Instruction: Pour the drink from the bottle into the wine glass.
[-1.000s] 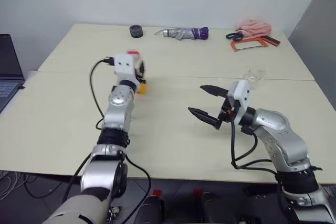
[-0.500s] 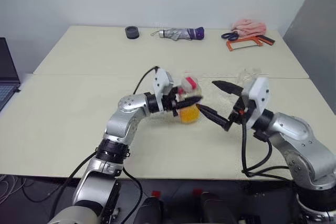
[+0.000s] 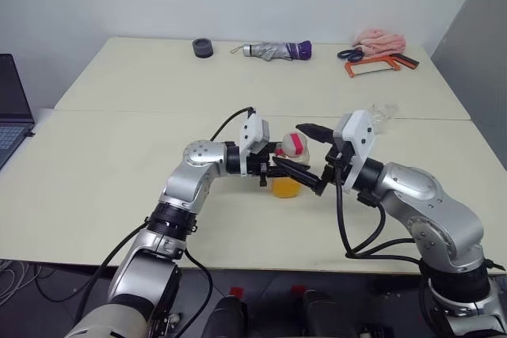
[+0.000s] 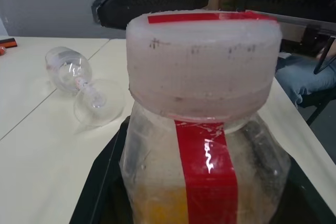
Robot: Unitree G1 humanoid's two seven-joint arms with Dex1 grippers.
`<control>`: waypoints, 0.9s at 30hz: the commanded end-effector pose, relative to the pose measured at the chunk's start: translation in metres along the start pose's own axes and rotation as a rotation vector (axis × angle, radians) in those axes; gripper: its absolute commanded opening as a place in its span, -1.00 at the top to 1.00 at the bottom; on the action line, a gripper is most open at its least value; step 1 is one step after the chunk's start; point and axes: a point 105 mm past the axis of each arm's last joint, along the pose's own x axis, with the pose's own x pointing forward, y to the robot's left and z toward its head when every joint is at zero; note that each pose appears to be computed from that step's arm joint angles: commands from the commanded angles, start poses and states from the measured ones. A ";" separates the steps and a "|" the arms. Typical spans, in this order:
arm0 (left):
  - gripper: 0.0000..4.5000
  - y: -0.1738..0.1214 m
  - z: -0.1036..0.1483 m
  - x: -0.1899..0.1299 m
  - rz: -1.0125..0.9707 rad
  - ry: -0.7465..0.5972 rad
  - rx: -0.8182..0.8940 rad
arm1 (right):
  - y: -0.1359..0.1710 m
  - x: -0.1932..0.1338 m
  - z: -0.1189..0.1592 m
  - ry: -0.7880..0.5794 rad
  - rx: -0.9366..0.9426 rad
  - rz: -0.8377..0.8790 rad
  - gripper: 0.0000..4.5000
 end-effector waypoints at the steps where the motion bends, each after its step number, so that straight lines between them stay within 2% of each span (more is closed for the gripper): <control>1: 0.18 0.004 0.016 0.000 0.006 -0.037 0.067 | -0.001 0.002 0.012 -0.046 -0.036 -0.005 -1.00; 4: 0.18 0.004 0.016 0.000 0.013 -0.036 0.074 | -0.001 0.005 0.013 -0.057 -0.027 -0.005 -0.74; 9: 0.18 0.004 0.016 -0.001 0.016 -0.038 0.076 | 0.002 0.008 0.015 -0.079 -0.018 0.036 0.05; 10: 0.18 0.004 0.016 -0.001 0.015 -0.038 0.075 | 0.003 0.009 0.015 -0.083 -0.022 0.059 0.15; 13: 0.18 0.003 0.018 -0.003 0.001 -0.044 0.064 | 0.012 0.012 0.017 -0.093 -0.055 0.200 0.15; 16: 0.19 -0.001 0.020 -0.006 -0.043 -0.041 0.061 | 0.014 0.015 0.013 -0.011 -0.192 0.460 0.15; 21: 0.19 0.001 0.021 -0.008 -0.042 -0.042 0.060 | -0.006 0.019 0.012 0.046 -0.173 0.526 0.15; 26: 0.19 0.004 0.022 -0.009 0.005 -0.059 0.050 | -0.027 0.012 0.019 -0.027 -0.154 0.342 -0.62; 27: 0.19 0.006 0.022 -0.009 0.021 -0.061 0.049 | -0.029 0.007 0.027 -0.075 -0.136 0.269 -0.78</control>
